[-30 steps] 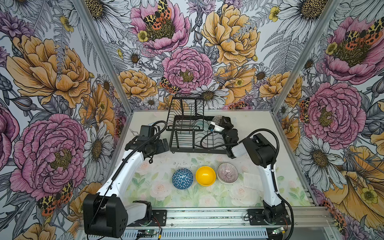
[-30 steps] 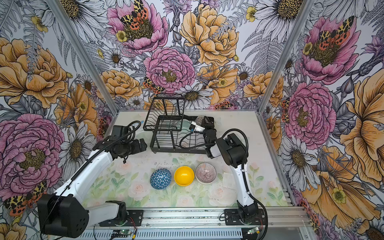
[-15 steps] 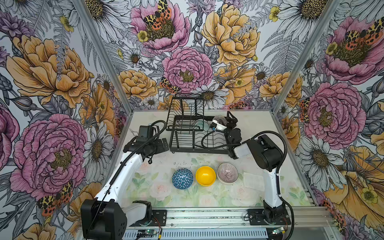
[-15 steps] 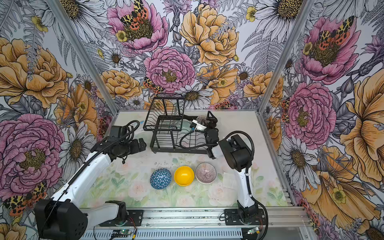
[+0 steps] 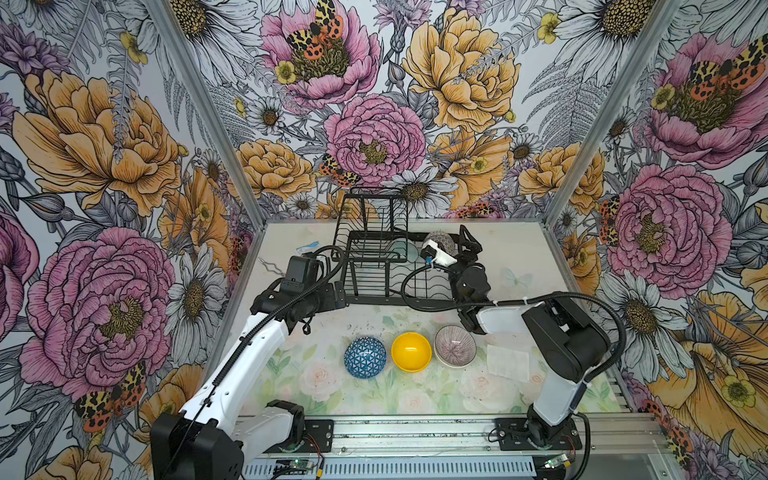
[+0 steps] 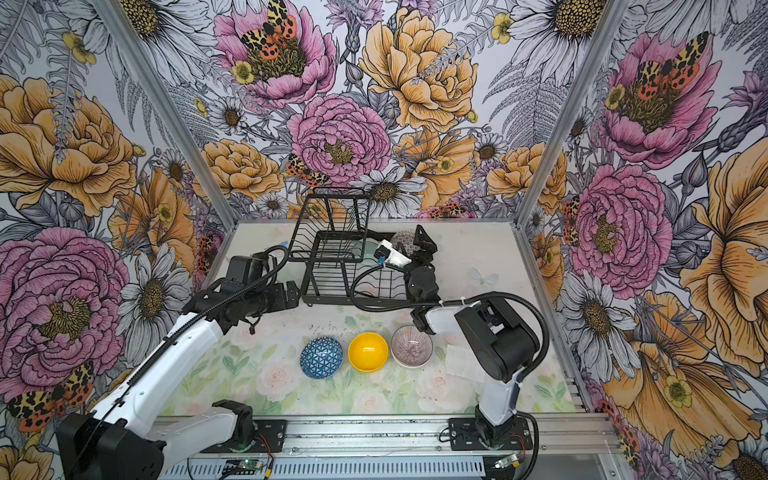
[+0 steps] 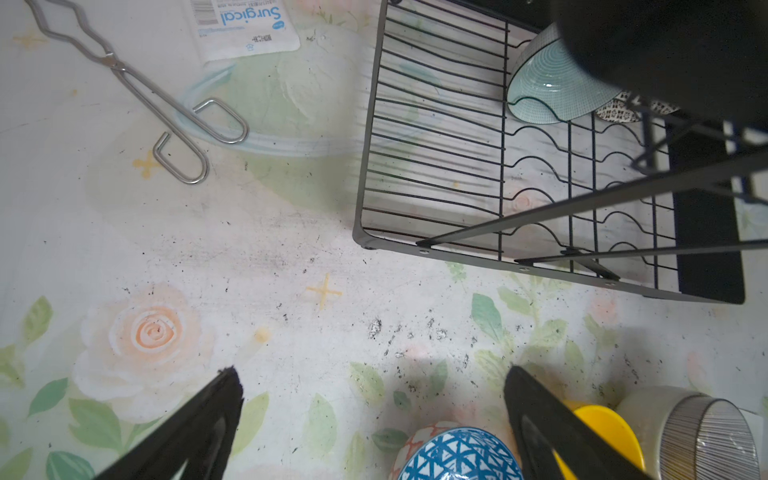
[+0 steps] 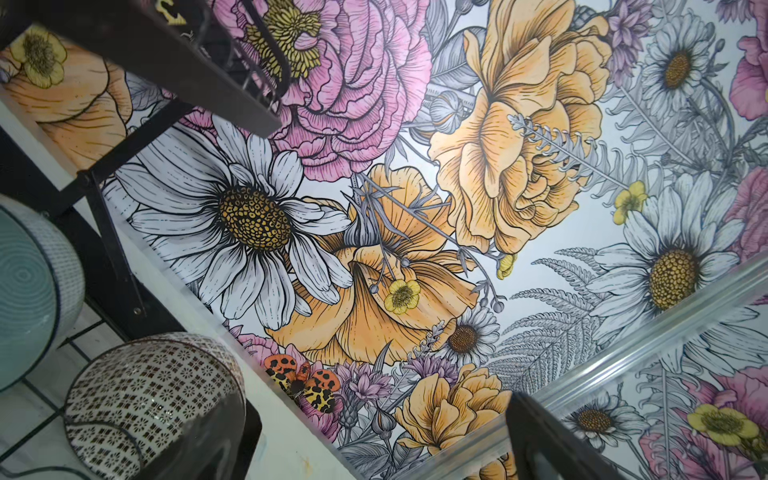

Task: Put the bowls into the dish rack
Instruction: 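Open the right gripper and draw it back from the bowl, then move the left gripper down to the maroon-striped bowl while the right gripper rises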

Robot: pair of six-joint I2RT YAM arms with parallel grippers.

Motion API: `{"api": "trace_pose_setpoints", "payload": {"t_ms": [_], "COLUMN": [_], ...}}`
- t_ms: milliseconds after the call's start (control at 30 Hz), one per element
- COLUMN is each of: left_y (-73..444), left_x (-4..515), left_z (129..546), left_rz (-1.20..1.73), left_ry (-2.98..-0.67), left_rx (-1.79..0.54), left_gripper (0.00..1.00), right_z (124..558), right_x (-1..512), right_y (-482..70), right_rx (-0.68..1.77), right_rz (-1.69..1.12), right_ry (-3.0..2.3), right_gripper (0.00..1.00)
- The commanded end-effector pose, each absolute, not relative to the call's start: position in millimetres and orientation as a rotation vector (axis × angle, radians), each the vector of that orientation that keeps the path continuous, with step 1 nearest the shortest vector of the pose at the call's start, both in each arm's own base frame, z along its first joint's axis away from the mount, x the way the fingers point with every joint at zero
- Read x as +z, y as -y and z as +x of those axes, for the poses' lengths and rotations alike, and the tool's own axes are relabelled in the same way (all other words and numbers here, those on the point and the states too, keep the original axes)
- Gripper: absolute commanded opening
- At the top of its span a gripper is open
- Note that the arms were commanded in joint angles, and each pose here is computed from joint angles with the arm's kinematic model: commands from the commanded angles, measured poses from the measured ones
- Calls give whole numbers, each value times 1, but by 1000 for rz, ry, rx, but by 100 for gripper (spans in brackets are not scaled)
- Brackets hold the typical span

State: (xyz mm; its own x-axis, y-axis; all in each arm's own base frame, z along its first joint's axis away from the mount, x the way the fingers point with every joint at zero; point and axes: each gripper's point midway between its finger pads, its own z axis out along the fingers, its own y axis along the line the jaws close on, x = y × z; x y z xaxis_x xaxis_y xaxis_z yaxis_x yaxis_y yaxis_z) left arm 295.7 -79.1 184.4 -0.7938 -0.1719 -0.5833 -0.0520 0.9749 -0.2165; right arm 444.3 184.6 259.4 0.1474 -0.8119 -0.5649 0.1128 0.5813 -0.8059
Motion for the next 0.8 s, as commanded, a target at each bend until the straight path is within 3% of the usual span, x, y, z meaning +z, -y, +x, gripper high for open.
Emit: {"api": "trace_pose_setpoints", "payload": {"t_ms": [0, 367, 767], "left_y": [84, 170, 302], "left_x": [209, 225, 200], "left_z": [294, 284, 266], "left_rz": [-131, 101, 442], "left_ry": [-2422, -2419, -2483], "left_rx": [-219, -309, -545], "left_gripper": [99, 99, 99], "right_z": [421, 314, 257], "right_x": [264, 282, 217], "right_y": [-168, -110, -89], "right_rx": [-657, -79, 219], "right_rz": [-587, -196, 74], "right_ry": [-1462, -2008, -2423], "right_gripper": [100, 99, 99]}}
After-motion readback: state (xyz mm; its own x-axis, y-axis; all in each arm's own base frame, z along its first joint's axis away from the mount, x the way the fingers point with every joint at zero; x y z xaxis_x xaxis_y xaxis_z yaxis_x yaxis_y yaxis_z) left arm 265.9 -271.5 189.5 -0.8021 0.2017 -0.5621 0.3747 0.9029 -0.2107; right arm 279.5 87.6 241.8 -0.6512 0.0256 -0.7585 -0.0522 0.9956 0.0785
